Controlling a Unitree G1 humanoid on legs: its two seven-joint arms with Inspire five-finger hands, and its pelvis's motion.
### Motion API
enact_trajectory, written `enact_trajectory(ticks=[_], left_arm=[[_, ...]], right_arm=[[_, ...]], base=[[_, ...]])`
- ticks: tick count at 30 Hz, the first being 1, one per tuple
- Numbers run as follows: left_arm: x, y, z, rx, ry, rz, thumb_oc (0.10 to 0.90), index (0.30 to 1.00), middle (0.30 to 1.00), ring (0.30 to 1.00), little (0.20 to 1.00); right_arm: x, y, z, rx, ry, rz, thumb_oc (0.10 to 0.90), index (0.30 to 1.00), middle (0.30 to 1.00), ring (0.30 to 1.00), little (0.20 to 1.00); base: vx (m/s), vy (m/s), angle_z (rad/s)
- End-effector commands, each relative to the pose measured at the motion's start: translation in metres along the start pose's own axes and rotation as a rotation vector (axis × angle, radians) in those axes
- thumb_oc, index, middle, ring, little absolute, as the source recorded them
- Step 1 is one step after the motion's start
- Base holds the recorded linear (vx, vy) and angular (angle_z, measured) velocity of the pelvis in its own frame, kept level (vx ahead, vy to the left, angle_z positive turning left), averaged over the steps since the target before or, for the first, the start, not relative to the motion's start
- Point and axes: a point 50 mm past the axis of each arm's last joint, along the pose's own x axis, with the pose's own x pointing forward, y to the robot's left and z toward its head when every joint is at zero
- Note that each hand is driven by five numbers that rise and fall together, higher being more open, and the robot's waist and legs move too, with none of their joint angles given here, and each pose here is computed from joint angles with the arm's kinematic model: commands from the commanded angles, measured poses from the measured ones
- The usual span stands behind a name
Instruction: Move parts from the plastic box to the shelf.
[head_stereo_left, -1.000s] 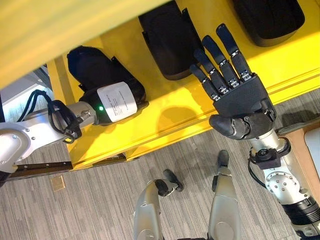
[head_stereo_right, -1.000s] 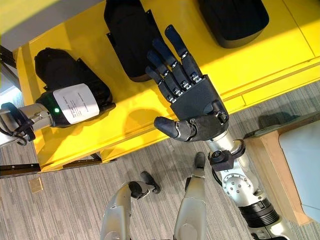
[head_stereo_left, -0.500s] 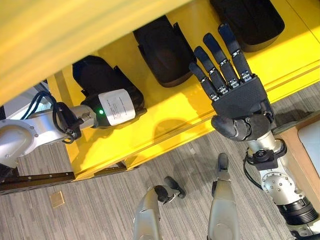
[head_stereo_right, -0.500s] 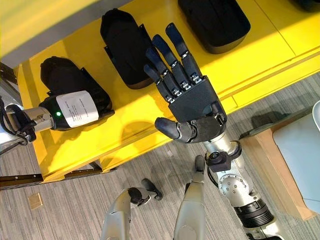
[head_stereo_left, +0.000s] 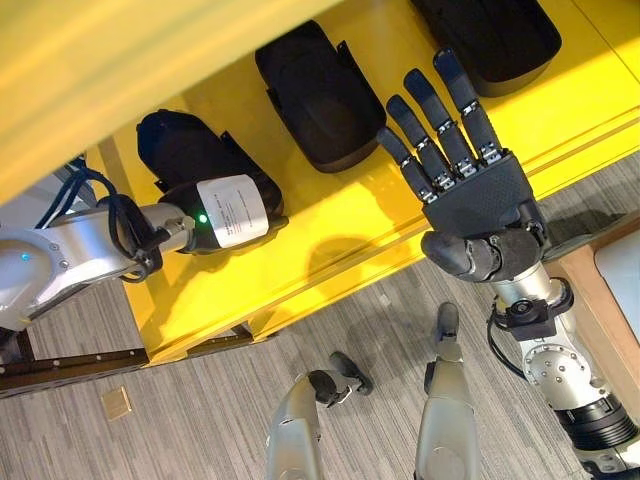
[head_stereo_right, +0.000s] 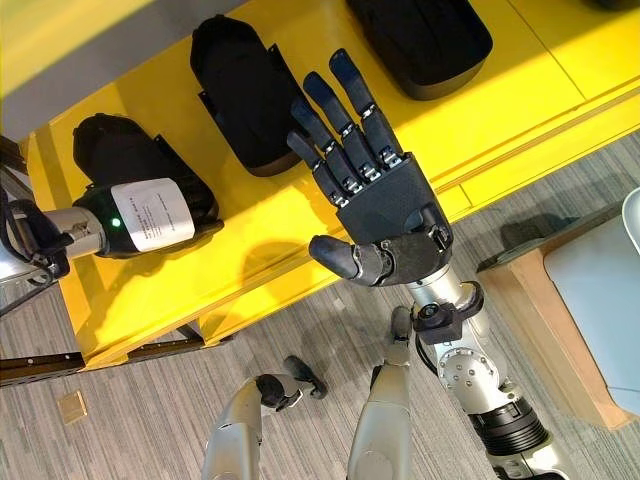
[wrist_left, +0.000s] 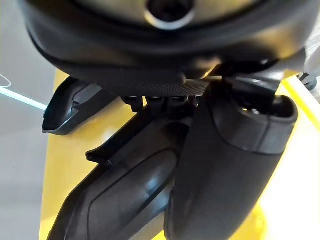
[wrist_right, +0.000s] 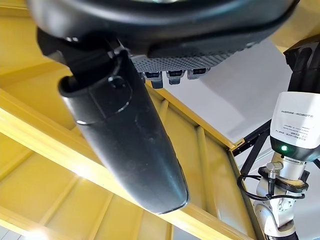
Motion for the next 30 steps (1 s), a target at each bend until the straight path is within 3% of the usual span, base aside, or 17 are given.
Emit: enact_trajectory(ticks=[1, 2, 7, 15, 17, 21, 30], left_arm=[[-0.024, -0.074, 0.032, 0.016, -0.226, -0.427, 0.900, 1.000, 1.000, 1.000, 1.000], [-0.029, -0.100, 0.034, 0.006, -0.226, -0.443, 0.900, 1.000, 1.000, 1.000, 1.000], [-0.034, -0.136, 0.049, 0.006, -0.236, -0.476, 0.900, 1.000, 1.000, 1.000, 1.000], [-0.036, -0.153, 0.061, -0.003, -0.212, -0.494, 0.900, 1.000, 1.000, 1.000, 1.000], [-0.033, -0.149, 0.065, -0.023, -0.225, -0.463, 0.900, 1.000, 1.000, 1.000, 1.000], [-0.021, -0.111, 0.061, -0.074, -0.210, -0.368, 0.900, 1.000, 1.000, 1.000, 1.000], [-0.017, -0.090, 0.048, 0.015, -0.157, -0.242, 0.900, 1.000, 1.000, 1.000, 1.000]], right_arm=[[0.028, 0.020, 0.040, -0.097, -0.147, 0.231, 0.900, 1.000, 1.000, 1.000, 1.000], [0.027, 0.018, 0.037, -0.089, -0.138, 0.236, 0.900, 1.000, 1.000, 1.000, 1.000], [0.028, 0.018, 0.035, -0.080, -0.136, 0.235, 0.900, 1.000, 1.000, 1.000, 1.000], [0.032, 0.023, 0.030, -0.080, -0.137, 0.234, 0.900, 1.000, 1.000, 1.000, 1.000], [0.031, 0.024, 0.030, -0.086, -0.137, 0.227, 0.900, 1.000, 1.000, 1.000, 1.000], [0.029, 0.020, 0.035, -0.105, -0.142, 0.207, 0.900, 1.000, 1.000, 1.000, 1.000], [0.027, 0.019, 0.034, -0.099, -0.145, 0.193, 0.900, 1.000, 1.000, 1.000, 1.000]], base=[[0.06, 0.115, -0.11], [0.03, 0.085, -0.10], [0.02, 0.062, -0.03], [0.00, 0.040, -0.13], [0.01, -0.045, -0.14], [0.01, -0.102, 0.22], [0.02, -0.013, 0.01]])
